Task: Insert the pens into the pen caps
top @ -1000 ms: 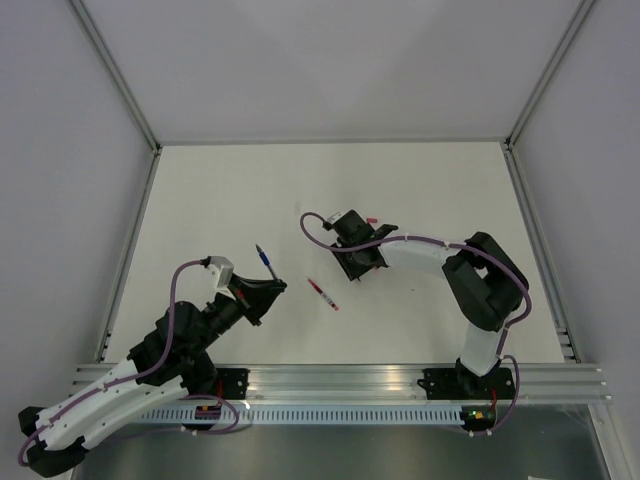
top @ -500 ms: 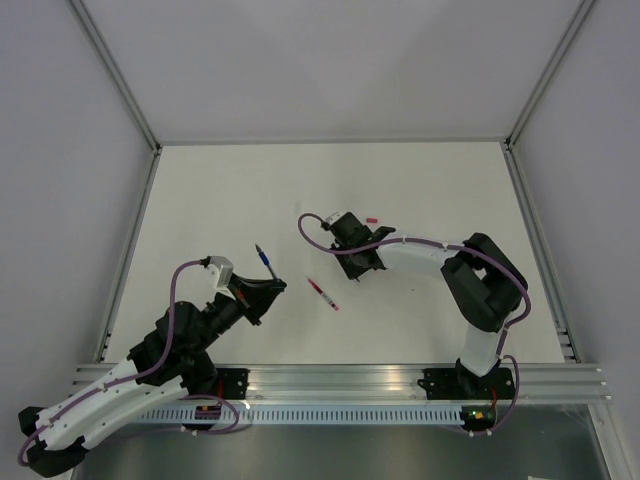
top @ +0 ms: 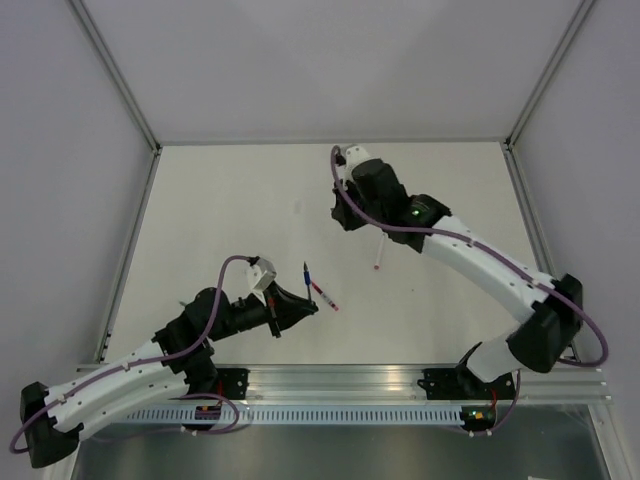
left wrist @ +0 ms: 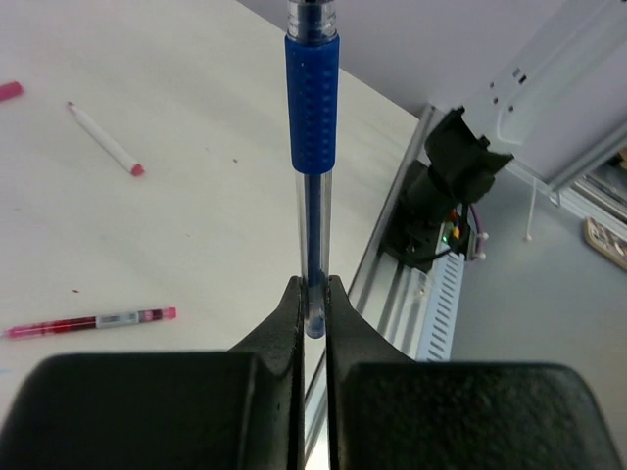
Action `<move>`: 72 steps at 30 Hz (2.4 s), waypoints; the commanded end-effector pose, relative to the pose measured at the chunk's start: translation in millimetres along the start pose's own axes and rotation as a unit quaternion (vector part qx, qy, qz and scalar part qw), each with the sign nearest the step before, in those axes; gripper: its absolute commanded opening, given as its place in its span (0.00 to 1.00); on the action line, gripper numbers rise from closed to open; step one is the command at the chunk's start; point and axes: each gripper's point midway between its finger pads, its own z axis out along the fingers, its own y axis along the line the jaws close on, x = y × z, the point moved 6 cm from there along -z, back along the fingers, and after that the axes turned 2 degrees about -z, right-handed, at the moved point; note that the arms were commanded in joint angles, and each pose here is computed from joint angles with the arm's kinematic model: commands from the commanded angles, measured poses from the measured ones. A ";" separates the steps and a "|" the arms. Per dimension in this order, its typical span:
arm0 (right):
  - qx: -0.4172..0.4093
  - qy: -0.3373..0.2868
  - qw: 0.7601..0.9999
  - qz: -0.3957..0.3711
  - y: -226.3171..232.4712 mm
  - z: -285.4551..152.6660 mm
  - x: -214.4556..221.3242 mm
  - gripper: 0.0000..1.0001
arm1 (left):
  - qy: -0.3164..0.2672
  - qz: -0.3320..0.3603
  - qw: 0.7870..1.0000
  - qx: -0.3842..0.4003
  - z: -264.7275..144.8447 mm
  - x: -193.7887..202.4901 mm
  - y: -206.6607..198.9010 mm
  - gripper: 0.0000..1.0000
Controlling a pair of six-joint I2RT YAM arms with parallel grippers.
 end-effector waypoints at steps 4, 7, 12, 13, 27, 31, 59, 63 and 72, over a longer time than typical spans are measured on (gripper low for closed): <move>-0.193 -0.150 0.969 0.026 40.7 -81.7 -45.3 0.00 | 0.028 0.021 0.992 0.125 11.7 0.2 -25.6 0.02; -0.244 -0.172 0.954 0.017 48.7 -96.7 -40.1 0.00 | 0.030 0.018 0.990 0.138 12.8 1.6 -27.8 0.02; -0.301 -0.211 0.930 0.005 56.4 -120.9 -35.5 0.00 | 0.024 0.009 0.986 0.166 11.4 2.7 -34.0 0.02; -0.312 -0.218 0.925 0.006 58.4 -124.5 -34.0 0.00 | 0.021 0.007 0.985 0.173 11.0 2.1 -35.6 0.02; -0.412 -0.295 0.861 0.055 71.1 -166.2 -15.9 0.00 | 0.002 0.000 0.986 0.166 19.2 -19.3 -41.1 0.02; -0.425 -0.308 0.850 0.058 72.6 -173.8 -12.4 0.00 | -0.008 -0.006 0.985 0.170 22.5 -24.6 -43.4 0.02; -0.430 -0.324 0.840 0.061 72.8 -176.1 6.8 0.00 | -0.011 -0.013 0.983 0.182 41.0 -36.7 -47.2 0.02; -0.433 -0.322 0.840 0.061 73.3 -177.0 7.8 0.00 | -0.014 -0.013 0.983 0.183 40.9 -38.7 -48.5 0.02; -0.428 -0.317 0.844 0.057 72.4 -173.4 16.4 0.00 | -0.023 -0.008 0.983 0.181 41.5 -44.8 -49.3 0.02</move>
